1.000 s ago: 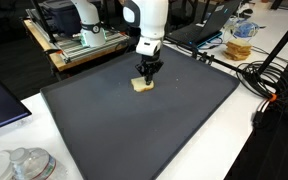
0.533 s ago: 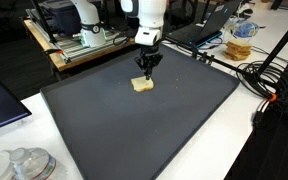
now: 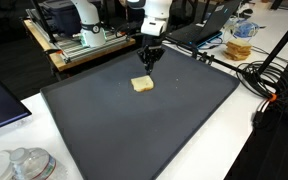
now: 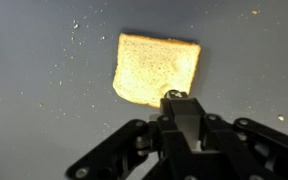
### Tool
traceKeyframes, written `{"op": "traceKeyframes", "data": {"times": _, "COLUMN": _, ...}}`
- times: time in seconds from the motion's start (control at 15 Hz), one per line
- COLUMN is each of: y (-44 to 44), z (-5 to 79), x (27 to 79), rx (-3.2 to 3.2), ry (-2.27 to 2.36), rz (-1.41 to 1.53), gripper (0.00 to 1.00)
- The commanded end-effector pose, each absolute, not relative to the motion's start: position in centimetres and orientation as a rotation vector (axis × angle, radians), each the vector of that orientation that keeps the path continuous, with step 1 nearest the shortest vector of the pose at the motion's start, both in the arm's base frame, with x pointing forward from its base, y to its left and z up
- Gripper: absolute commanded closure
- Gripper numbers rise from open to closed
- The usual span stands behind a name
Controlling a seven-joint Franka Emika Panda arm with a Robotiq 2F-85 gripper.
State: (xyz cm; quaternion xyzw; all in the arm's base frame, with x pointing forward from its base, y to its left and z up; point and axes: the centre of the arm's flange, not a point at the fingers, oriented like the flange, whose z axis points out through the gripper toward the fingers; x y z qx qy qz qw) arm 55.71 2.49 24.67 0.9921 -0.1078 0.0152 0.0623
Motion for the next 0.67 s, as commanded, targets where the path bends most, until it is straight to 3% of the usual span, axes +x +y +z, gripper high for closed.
{"op": "traceKeyframes", "data": {"times": 0.0, "y": 5.5, "z": 25.6, "x": 56.0, "rx": 2.9, "ry": -0.319, "rz": 0.046, "gripper": 0.95}}
{"op": "traceKeyframes", "data": {"times": 0.6, "y": 13.0, "z": 24.3, "x": 56.4, "rx": 2.613, "ry": -0.24, "rz": 0.117, "gripper": 0.95}}
